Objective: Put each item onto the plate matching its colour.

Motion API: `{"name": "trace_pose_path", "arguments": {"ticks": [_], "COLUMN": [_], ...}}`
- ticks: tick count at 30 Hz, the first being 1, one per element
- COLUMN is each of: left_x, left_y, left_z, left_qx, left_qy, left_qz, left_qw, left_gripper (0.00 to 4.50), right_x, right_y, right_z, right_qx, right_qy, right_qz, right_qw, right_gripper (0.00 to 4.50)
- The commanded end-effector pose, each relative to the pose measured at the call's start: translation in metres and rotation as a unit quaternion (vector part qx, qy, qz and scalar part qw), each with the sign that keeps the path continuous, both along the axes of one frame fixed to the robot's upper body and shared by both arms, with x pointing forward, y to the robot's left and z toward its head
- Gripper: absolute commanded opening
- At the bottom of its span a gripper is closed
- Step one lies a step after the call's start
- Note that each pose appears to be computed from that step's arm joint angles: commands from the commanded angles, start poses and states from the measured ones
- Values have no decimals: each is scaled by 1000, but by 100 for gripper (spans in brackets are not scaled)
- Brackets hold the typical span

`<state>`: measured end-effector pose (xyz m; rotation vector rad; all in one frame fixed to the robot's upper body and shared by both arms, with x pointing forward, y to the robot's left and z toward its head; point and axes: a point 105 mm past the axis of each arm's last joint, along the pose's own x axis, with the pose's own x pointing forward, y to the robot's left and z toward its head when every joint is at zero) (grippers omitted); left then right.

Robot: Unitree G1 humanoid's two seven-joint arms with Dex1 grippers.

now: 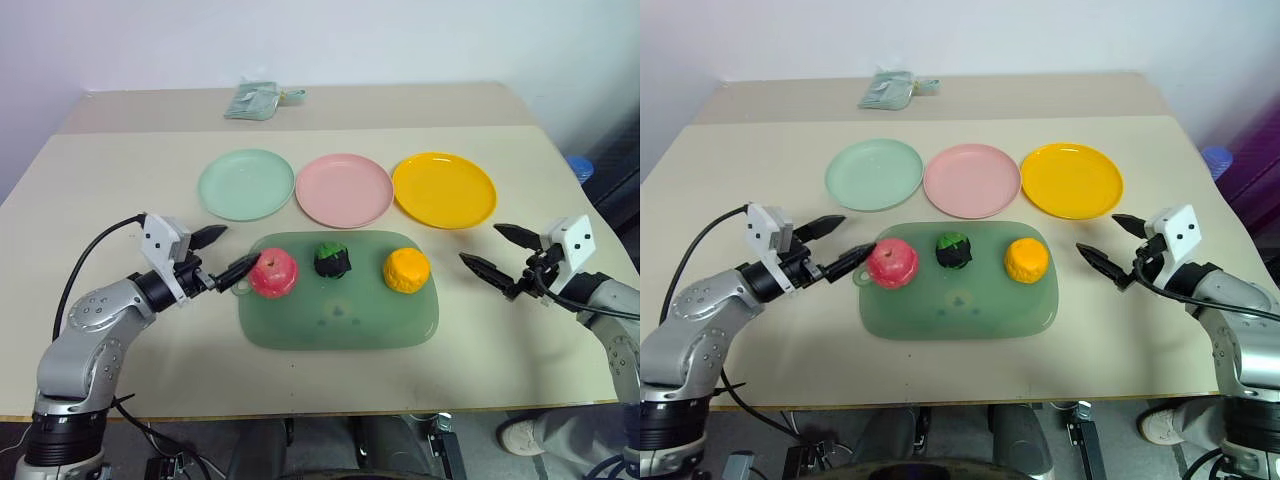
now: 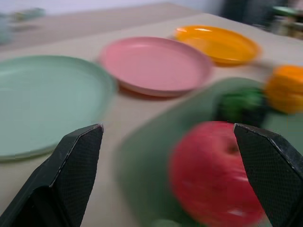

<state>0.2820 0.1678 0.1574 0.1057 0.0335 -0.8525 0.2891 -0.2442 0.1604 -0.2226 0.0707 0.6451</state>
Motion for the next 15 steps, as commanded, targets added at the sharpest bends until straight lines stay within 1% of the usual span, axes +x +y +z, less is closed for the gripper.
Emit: {"name": "trace_pose_path", "arguments": {"ticks": [1, 4, 7, 8, 13, 15], "left_x": [0, 10, 19, 21, 23, 24], "left_y": [-13, -14, -19, -20, -31, -32], "left_z": [2, -6, -17, -19, -29, -31], "left_qx": [39, 82, 133, 141, 136, 137], "left_qy": [-6, -1, -7, -11, 18, 21], "left_qz": [-50, -56, -64, -65, -88, -90], "left_qw": [998, 995, 989, 988, 987, 986], "left_gripper": [450, 450, 450, 450, 450, 396], "right_x": [-15, -24, -27, -27, -30, -31], "right_y": [27, 44, 52, 53, 57, 58], "right_z": [16, 18, 21, 21, 20, 20], "right_qx": [-8, -9, -2, 0, 5, 6], "right_qy": [-1, 9, 7, 7, 9, 8], "right_qz": [69, 98, 99, 98, 90, 89], "right_qw": [998, 995, 995, 995, 996, 996], "right_gripper": [443, 443, 443, 443, 443, 450]}}
